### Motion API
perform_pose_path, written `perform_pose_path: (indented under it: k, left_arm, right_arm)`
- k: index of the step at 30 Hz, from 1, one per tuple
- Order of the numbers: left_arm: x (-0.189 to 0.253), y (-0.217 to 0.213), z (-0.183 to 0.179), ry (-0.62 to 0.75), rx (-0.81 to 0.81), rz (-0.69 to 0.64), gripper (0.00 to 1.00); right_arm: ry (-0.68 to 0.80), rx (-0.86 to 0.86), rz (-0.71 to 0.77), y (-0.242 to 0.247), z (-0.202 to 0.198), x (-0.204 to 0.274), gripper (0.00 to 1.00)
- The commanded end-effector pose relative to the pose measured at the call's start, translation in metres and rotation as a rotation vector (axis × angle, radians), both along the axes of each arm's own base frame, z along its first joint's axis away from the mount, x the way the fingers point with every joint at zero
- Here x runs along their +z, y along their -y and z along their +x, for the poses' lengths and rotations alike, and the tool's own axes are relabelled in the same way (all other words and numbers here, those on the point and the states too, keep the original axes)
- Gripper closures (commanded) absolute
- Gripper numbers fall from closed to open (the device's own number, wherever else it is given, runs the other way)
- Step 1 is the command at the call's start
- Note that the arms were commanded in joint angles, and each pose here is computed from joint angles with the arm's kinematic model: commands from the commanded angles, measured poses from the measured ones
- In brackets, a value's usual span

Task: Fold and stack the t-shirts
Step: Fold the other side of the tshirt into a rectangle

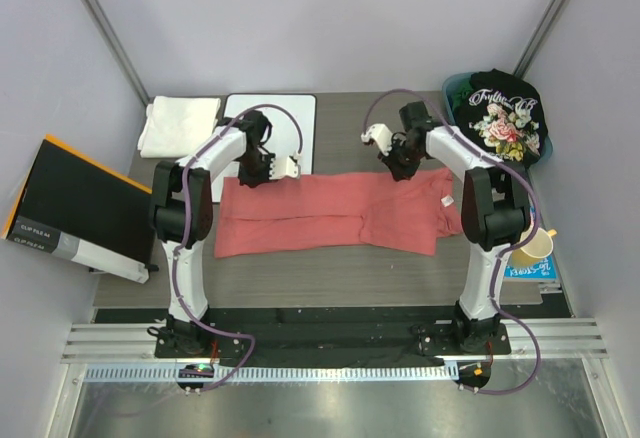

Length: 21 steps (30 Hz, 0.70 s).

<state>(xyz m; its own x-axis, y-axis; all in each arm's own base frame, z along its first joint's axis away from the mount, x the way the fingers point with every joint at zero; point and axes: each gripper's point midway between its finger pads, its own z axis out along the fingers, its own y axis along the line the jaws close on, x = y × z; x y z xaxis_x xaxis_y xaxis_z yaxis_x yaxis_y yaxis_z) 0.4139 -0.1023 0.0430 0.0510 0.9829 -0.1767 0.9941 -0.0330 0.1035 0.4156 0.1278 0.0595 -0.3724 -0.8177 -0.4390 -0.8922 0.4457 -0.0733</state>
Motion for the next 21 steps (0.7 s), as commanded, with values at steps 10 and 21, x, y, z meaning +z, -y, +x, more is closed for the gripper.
perform_pose_path:
  k: [10,21]
  left_arm:
    - [-0.009,-0.004,0.007,0.003,0.018,0.027,1.0]
    - [-0.037,-0.018,0.024,0.054,0.032,0.126,1.0]
  right_arm:
    - [0.083,-0.133,-0.115,0.052,0.05,-0.019,0.99]
    - [0.231,-0.239,-0.164,0.065,0.118,-0.041,0.99]
